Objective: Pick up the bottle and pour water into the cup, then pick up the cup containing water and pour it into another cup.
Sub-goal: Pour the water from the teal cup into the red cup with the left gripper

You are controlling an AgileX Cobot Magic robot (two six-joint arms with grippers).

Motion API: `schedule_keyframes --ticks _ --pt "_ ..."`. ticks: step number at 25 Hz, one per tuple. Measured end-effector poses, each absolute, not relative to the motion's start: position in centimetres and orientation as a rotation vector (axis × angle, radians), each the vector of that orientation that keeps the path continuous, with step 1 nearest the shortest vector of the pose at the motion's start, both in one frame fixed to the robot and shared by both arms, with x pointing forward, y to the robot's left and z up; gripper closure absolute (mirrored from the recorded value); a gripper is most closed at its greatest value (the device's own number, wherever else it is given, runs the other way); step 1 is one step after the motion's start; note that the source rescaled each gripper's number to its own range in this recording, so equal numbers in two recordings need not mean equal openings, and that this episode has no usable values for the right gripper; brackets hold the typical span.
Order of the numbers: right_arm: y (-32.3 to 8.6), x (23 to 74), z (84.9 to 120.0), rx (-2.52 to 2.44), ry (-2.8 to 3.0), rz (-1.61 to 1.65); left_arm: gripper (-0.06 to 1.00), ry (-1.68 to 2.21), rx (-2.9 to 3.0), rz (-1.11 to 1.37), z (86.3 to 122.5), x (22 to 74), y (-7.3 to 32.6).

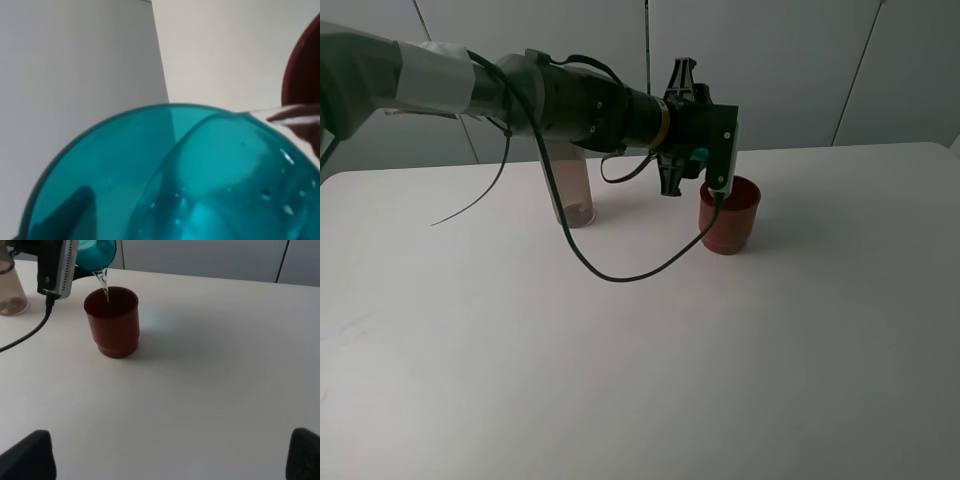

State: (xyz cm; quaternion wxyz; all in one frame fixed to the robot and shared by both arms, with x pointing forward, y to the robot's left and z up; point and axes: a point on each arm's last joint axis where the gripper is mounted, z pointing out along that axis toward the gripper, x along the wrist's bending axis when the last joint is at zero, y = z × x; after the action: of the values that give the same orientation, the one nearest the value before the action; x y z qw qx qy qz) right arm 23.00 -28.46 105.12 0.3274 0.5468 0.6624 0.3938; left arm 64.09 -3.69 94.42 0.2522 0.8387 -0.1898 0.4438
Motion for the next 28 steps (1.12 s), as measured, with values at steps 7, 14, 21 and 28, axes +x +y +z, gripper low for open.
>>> schedule_keyframes --ticks 7,14,21,28 --pt "-28.46 23.0 105.12 1.432 1.735 1.031 0.81 -0.585 2.285 1.243 94.42 63.97 -3.84" --pt "-28.46 23.0 105.12 1.432 1.735 1.031 0.81 -0.621 2.298 1.28 94.43 63.87 -3.97" --pt "-28.46 23.0 105.12 1.432 1.735 1.031 0.81 -0.654 2.3 1.299 94.44 63.64 -4.25" --pt "-28.46 23.0 105.12 1.43 1.736 1.03 0.81 -0.691 2.315 1.341 94.46 63.61 -4.28"
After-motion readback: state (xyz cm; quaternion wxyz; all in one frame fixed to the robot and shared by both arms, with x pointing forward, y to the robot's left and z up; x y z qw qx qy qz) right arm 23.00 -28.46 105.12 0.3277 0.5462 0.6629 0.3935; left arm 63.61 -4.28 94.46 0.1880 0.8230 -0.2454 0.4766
